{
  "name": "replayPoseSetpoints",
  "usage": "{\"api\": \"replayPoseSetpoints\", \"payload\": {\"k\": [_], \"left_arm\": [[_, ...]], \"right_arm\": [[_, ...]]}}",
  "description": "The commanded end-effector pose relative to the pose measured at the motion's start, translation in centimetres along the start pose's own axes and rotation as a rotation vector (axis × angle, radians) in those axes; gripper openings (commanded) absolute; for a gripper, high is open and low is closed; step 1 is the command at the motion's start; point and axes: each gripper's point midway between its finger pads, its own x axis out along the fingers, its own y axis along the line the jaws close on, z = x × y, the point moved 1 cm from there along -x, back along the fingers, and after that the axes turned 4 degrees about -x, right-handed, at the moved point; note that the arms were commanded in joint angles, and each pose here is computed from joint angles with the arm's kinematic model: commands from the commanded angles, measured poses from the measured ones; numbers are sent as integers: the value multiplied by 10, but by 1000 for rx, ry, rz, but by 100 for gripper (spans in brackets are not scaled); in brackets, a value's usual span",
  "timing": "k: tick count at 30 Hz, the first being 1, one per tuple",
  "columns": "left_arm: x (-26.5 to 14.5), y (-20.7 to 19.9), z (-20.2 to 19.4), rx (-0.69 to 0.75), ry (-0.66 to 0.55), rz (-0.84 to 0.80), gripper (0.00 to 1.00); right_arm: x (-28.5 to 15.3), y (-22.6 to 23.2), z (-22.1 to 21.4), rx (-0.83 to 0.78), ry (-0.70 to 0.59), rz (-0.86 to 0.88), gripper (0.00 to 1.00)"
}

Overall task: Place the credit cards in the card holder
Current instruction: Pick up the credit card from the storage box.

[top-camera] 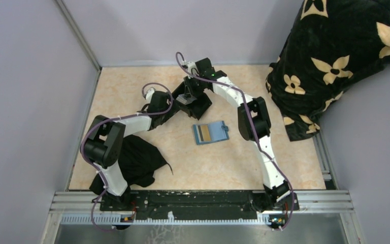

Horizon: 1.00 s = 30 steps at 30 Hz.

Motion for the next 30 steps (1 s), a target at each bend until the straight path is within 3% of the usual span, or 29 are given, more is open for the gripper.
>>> {"api": "replayPoseSetpoints", "payload": {"k": [1, 30], "left_arm": [[6, 6, 2, 2, 6, 38, 96], [15, 3, 4, 5, 11, 56, 96]], "right_arm": [[-25, -1, 30, -44, -57, -96, 11], [-60, -54, 48, -99, -96, -464, 5]]}}
